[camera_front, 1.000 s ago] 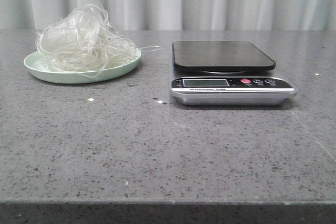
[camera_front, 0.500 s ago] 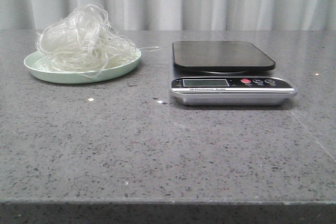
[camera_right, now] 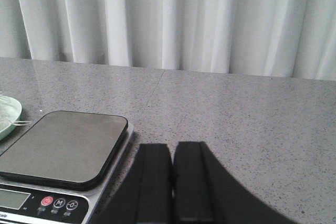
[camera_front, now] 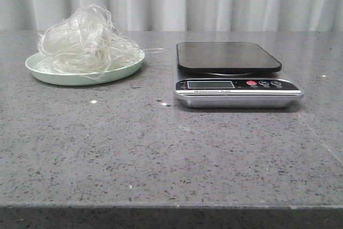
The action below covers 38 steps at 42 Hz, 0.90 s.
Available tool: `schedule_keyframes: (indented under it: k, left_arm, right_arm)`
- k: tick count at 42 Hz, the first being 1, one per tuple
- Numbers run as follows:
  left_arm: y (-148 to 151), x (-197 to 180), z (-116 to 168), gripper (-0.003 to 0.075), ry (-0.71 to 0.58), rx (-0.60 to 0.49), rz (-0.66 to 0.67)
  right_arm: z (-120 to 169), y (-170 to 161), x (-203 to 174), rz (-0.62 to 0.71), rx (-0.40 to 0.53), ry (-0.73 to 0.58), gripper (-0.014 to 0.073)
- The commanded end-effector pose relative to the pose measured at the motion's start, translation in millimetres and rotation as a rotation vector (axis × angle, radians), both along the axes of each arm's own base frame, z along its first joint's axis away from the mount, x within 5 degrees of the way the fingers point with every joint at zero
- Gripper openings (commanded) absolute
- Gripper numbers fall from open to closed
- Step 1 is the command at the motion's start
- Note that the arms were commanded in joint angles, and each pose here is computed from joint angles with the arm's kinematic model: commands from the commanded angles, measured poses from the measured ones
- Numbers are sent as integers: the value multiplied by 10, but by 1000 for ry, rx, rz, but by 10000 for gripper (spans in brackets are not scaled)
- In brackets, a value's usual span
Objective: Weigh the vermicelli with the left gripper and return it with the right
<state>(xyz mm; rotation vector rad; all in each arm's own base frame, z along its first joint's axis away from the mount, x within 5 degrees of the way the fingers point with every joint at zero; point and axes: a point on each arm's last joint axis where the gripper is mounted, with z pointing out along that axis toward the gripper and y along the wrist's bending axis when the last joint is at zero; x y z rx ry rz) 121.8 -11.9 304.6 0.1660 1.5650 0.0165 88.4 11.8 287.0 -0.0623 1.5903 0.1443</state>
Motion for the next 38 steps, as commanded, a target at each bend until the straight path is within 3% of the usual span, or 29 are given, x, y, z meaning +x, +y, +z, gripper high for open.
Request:
schedule_keyframes:
  k: [1,17,38]
  left_arm:
    - [-7,-15,163,137,-98,-47,-10]
    - [73,-274,21,137,-28,-44,46]
    - [117,-683,-766,137,-108,-78,87]
  right_arm:
    - [167,-23,-4,-25,20,-103,151]
    - [166,-23,-4,-25,20,-102,151]
    - [165,-23,-4,-24,20,-101,151]
